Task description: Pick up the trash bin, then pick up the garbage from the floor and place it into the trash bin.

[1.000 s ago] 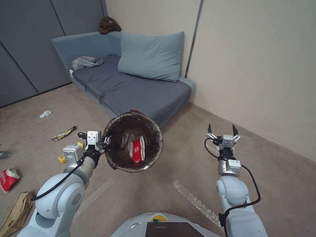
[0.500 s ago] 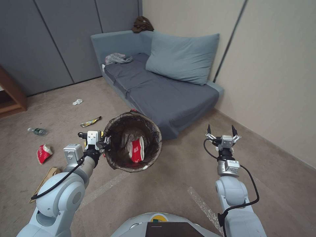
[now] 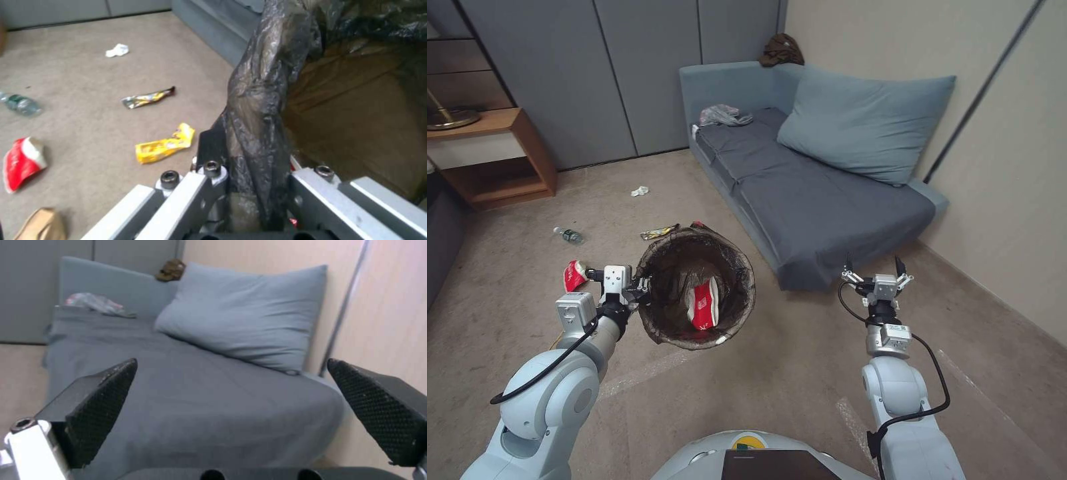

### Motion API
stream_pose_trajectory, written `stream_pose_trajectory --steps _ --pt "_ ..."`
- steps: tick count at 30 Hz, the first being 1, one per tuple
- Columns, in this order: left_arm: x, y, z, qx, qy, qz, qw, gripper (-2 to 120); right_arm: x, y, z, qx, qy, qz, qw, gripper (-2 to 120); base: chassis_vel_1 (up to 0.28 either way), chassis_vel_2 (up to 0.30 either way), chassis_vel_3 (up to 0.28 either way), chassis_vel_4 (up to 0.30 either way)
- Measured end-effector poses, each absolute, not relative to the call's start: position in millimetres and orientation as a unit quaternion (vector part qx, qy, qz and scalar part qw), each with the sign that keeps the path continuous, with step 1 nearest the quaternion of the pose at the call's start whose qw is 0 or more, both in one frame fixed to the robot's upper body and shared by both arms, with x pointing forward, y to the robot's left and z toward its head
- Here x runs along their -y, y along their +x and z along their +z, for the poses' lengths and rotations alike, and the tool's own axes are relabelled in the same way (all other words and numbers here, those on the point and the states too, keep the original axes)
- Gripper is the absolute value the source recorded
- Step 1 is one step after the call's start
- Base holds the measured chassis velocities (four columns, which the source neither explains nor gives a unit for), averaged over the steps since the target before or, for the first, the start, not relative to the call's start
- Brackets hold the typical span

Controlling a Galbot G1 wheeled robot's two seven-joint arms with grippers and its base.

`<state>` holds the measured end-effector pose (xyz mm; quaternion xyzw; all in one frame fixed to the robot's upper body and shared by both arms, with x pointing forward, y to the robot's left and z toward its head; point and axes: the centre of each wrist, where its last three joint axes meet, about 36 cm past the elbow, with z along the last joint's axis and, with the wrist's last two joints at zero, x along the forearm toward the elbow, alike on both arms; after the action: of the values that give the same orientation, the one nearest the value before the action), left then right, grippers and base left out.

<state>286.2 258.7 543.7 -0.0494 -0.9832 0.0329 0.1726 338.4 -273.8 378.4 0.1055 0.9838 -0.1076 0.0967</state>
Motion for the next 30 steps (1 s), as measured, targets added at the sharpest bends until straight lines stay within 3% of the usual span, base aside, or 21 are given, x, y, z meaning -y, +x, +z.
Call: stream_pose_trajectory --steps 30 --pt "-258.3 286.8 541.1 0.982 -0.054 0.029 0.176 0 265.0 335.6 373.9 -0.985 0.102 -0.100 0.093 100 0.065 0.070 0.073 0.070"
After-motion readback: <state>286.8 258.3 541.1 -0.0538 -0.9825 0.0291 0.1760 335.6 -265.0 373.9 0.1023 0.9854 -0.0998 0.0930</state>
